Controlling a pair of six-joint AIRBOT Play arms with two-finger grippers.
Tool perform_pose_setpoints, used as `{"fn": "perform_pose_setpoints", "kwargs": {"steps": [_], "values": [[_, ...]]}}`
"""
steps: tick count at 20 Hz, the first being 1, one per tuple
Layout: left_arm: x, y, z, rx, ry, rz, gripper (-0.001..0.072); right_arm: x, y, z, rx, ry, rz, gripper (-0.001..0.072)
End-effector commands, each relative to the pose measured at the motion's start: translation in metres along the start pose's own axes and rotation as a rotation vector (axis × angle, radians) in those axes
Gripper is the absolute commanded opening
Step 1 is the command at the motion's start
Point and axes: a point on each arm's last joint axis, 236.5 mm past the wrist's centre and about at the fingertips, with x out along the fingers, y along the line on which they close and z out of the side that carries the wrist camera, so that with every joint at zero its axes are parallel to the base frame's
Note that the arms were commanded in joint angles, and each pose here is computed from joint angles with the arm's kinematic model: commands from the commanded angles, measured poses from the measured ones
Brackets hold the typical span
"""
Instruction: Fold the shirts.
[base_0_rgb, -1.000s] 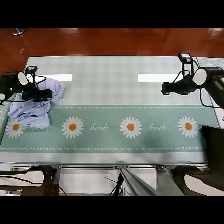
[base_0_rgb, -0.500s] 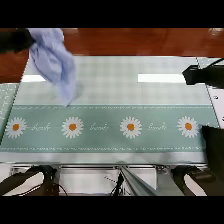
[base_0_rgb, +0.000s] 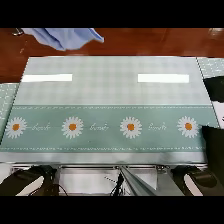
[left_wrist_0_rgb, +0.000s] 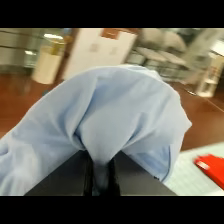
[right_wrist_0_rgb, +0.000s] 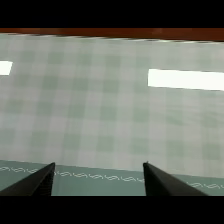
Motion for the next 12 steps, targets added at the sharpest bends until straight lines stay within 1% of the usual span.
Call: {"fn": "perform_pose_setpoints", "kwargs": {"steps": [1,3,5,8,12], "values": [[0.018,-0.070,-0.056,-0.045,0.103,-0.177,0.0027,-0.019,-0.001,-0.007,-0.002,-0.005,-0.005,0.0625],[0.032,-0.090,-0.122,-0.086,0.206,-0.224,0.0027,-0.018,-0.003,-0.011,0.001,0.012,-0.012,0.0625],[0.036,-0.091,-0.195,-0.120,0.336,-0.220,0.0027,-0.014,-0.004,-0.015,0.018,0.024,-0.015,0.0626],[0.022,-0.065,-0.300,-0.174,0.551,-0.152,0.0027,-0.001,-0.004,-0.032,0.029,0.073,-0.017,0.0625],[-0.013,-0.021,-0.413,-0.236,0.773,-0.028,0.0027,0.031,0.000,-0.076,0.096,0.178,0.004,0.0625]]}}
